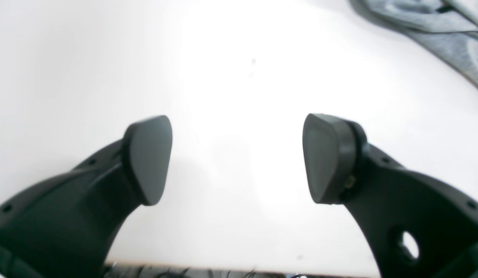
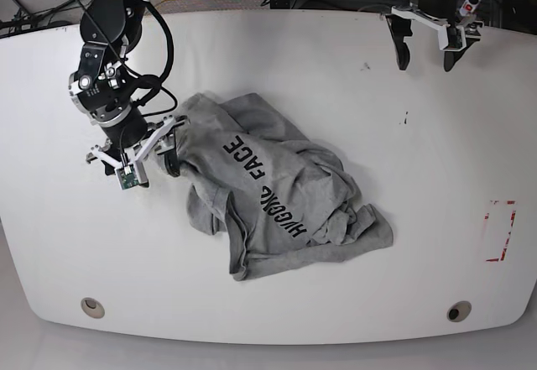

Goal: Fold the T-shirt properly
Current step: 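Move the right gripper down to the crumpled grey T-shirt and grasp it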

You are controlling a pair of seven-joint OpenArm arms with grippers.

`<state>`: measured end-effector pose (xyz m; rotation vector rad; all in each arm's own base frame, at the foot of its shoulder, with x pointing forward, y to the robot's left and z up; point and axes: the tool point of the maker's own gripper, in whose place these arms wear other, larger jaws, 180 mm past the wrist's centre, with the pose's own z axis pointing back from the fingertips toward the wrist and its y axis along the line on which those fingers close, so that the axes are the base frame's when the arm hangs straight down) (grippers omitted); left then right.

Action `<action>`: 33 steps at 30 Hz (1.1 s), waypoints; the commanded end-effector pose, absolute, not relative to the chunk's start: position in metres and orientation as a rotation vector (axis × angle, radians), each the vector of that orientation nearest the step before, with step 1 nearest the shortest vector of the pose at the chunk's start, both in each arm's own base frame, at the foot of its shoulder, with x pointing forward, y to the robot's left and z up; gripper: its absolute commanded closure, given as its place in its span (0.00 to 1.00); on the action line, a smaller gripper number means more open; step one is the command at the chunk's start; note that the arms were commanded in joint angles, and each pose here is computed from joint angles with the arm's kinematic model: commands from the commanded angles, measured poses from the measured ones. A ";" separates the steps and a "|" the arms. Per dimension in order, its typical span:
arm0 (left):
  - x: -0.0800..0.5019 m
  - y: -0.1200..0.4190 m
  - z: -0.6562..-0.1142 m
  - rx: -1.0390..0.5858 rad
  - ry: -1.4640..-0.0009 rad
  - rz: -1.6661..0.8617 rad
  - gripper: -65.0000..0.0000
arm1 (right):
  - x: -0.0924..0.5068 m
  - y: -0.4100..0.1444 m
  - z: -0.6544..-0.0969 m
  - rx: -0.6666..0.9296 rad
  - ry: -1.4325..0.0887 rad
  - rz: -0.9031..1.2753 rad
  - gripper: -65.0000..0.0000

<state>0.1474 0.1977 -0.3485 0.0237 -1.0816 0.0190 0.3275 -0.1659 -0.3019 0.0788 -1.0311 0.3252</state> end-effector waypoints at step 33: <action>0.154 0.194 -0.339 0.012 -1.123 0.000 0.25 | 0.411 -0.092 -0.339 0.267 -0.872 0.637 0.40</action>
